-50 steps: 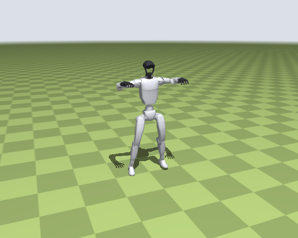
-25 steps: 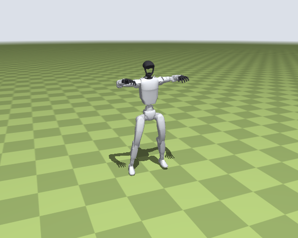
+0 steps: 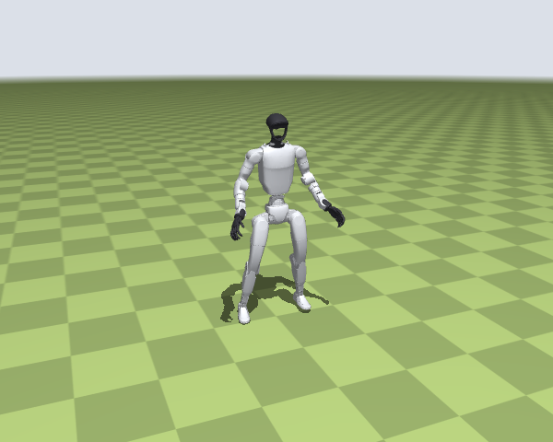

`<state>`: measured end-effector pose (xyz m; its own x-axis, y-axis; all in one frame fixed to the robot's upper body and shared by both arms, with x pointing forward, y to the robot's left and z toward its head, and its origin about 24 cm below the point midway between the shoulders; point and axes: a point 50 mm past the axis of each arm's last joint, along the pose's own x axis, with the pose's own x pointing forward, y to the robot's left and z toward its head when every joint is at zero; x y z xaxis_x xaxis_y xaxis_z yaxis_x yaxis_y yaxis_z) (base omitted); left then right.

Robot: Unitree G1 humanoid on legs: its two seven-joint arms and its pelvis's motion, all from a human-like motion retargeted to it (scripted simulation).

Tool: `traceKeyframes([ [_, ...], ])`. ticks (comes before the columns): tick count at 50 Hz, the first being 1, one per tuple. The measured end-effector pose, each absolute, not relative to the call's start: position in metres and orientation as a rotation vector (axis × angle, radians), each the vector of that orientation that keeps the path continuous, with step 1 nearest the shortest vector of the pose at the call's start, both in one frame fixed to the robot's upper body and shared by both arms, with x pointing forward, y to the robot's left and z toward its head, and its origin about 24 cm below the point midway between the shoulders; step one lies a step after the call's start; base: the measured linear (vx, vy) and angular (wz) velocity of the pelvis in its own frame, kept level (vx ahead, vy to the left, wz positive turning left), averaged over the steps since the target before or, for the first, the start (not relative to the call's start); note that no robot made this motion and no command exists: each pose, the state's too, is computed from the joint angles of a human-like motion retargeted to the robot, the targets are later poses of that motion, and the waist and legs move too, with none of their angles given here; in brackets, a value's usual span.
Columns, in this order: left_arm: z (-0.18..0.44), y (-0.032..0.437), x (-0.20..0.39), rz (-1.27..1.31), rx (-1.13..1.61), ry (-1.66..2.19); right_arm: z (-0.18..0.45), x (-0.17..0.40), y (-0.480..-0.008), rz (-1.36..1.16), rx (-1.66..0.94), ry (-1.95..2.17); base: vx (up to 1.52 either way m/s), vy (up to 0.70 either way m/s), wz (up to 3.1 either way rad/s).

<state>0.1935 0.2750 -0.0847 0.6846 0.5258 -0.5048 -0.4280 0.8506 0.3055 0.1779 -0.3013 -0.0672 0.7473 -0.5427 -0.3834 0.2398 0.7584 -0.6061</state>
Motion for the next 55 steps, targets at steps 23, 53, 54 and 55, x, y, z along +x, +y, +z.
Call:
traceKeyframes([
  [23, -0.117, 0.251, 0.184, -0.122, 0.728, 0.846, -0.12, 0.095, -0.301, -0.151, -0.619, 0.979, 0.04, -0.12, -0.31],
  [53, -0.069, 0.311, 0.179, 0.108, 0.566, 0.625, 0.066, 0.355, -0.083, 0.178, -0.619, -0.116, 0.3, 0.1, -0.92],
  [54, -0.074, 0.321, 0.16, 0.192, 0.512, 0.66, 0.081, 0.357, -0.067, 0.183, -0.605, -0.182, 0.35, 0.48, -1.78],
  [55, -0.079, 0.33, 0.14, 0.275, 0.469, 0.698, 0.095, 0.358, -0.051, 0.183, -0.588, -0.244, 0.36, 0.58, -1.68],
])
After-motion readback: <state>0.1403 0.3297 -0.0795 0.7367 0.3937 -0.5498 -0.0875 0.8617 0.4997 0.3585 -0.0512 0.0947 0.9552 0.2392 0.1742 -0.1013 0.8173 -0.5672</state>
